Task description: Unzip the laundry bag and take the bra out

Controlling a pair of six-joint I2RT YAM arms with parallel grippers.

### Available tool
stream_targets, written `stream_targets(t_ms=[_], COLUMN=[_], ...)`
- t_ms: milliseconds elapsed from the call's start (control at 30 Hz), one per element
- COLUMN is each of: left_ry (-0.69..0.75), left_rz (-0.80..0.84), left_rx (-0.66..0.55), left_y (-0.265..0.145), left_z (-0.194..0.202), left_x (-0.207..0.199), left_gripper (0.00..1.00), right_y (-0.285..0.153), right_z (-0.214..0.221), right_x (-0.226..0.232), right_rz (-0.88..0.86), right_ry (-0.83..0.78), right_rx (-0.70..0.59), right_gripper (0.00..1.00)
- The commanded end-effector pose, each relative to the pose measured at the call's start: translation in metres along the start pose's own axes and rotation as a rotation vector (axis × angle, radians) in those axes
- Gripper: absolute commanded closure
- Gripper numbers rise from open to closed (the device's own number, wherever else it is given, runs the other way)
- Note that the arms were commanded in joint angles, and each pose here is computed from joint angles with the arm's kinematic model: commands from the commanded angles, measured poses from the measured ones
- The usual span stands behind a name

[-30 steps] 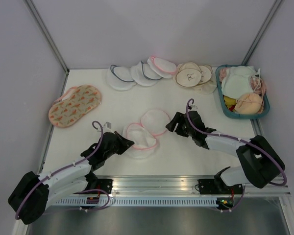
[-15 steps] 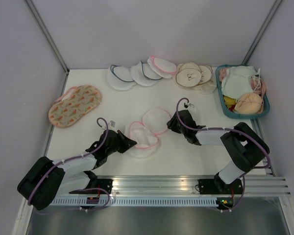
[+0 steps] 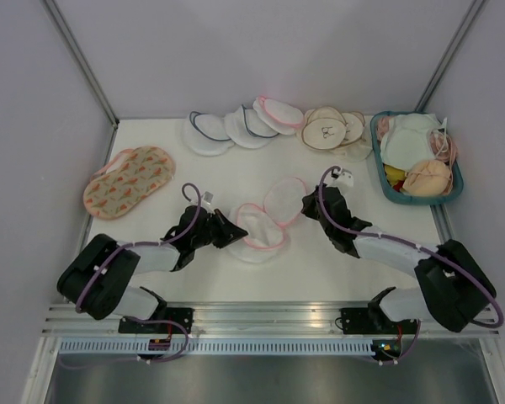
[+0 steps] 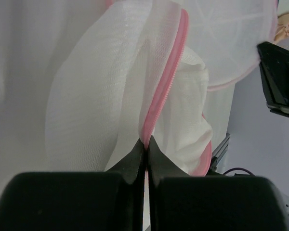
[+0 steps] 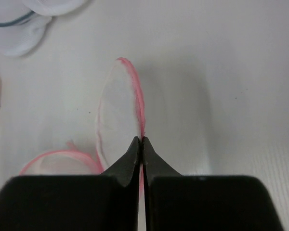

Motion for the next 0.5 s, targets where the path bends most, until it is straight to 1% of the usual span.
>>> stream_targets(t_ms=[0,67,100,133,200,233,333,367,400,467], left_ry=[0.085,0.077,0.086,0.079,0.066,0.063,0.050,0.049,0.048,0.040], left_rz=[0.141,0.180,0.219,0.259,0.296,0.360,0.442,0.459,0.472,0.490], left_rx=[-0.019,0.022,0.014,0.038,0.061,0.043,0.027,0.021,0.018,0.021], left_y=[0.017,0.029,0.035,0.037,0.045,0.045,0.043,0.042,0.040,0.037], left_z=[-0.021,-0.023,-0.031,-0.031,-0.029,-0.036,-0.041,-0.043,-0.044,-0.045], left_x=[-0.025,-0.031,-0.040,-0.046,-0.048,-0.059,-0.072,-0.075,-0.078,-0.082], left_gripper=[0.98,0.98,0.98,0.98,0.98,0.98,0.93,0.89,0.87,0.86], right_y=[-0.025,-0.044,-0.055,-0.061,-0.071,-0.077,-0.087,-0.088,-0.087,-0.087], right_z=[-0.026,-0.041,-0.047,-0.053,-0.057,-0.060,-0.057,-0.057,-0.048,-0.041], right_x=[-0.002,0.001,0.004,0.009,0.019,0.023,0.035,0.036,0.037,0.045], right_rz=[0.012,-0.001,-0.017,-0.037,-0.074,-0.075,-0.088,-0.078,-0.068,-0.059], right_ry=[-0.054,-0.097,-0.115,-0.178,-0.257,-0.325,-0.437,-0.491,-0.529,-0.593], right_rx=[-0.100,-0.132,-0.136,-0.133,-0.108,-0.079,-0.035,-0.032,-0.003,0.010], right_gripper=[1.00,1.00,1.00,1.00,0.99,0.99,1.00,1.00,0.99,1.00])
Point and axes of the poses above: each gripper's point midway between its finger pads, its own y axis out along the fingers, its own x axis along the line the jaws close on, z = x × y, the point moved 5 cm from there along -y, back along the fingers, and after that the axes turned 13 degrees about y, right-handed, at the moved point
